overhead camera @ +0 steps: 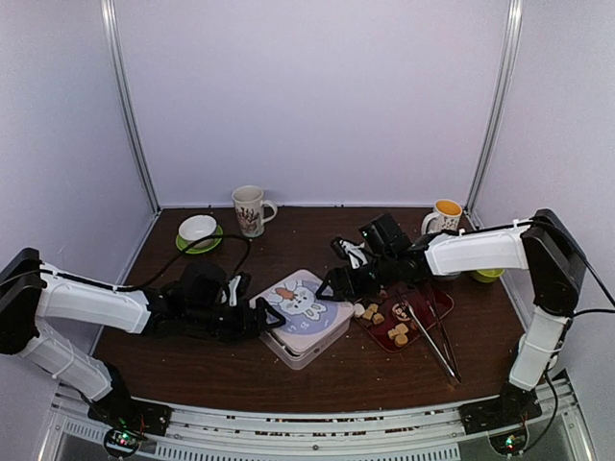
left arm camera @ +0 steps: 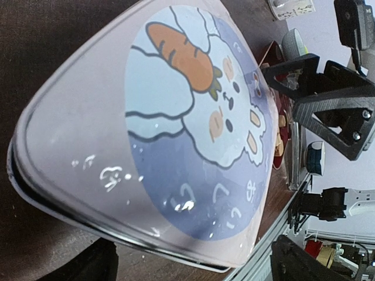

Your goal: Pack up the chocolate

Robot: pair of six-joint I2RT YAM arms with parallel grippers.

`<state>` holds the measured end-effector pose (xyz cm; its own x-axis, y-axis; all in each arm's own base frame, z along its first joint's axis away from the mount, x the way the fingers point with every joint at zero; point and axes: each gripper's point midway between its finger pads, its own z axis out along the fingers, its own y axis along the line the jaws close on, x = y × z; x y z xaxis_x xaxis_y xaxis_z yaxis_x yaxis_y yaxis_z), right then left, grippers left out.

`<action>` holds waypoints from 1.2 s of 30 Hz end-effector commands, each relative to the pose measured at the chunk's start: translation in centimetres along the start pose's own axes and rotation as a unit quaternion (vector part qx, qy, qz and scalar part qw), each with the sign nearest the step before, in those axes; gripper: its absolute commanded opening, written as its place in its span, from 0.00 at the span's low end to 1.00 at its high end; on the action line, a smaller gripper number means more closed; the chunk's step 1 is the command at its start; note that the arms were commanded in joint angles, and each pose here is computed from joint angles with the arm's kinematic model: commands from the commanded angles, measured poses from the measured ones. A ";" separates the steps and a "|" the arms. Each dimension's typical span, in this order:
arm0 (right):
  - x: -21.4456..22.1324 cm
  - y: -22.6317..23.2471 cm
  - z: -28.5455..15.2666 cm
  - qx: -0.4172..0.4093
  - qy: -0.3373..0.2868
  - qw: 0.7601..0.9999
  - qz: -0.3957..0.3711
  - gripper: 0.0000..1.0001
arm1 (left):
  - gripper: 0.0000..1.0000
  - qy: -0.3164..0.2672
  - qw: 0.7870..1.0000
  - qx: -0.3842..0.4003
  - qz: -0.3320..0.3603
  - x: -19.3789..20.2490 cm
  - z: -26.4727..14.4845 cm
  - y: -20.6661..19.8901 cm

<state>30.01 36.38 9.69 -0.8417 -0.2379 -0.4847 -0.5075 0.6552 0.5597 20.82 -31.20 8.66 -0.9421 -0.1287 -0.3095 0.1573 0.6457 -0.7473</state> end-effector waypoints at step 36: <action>0.8 3.4 -1.2 0.020 -0.002 0.999 -0.033 0.84 | 0.65 -0.012 1.000 -0.011 -0.014 0.1 0.3 2.0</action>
<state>27.19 37.01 11.07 -0.8215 -0.2746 -0.4997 -0.5351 0.6739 0.5094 20.70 -30.07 7.12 -0.9426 -0.1537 -0.2964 0.1200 0.6725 -0.7303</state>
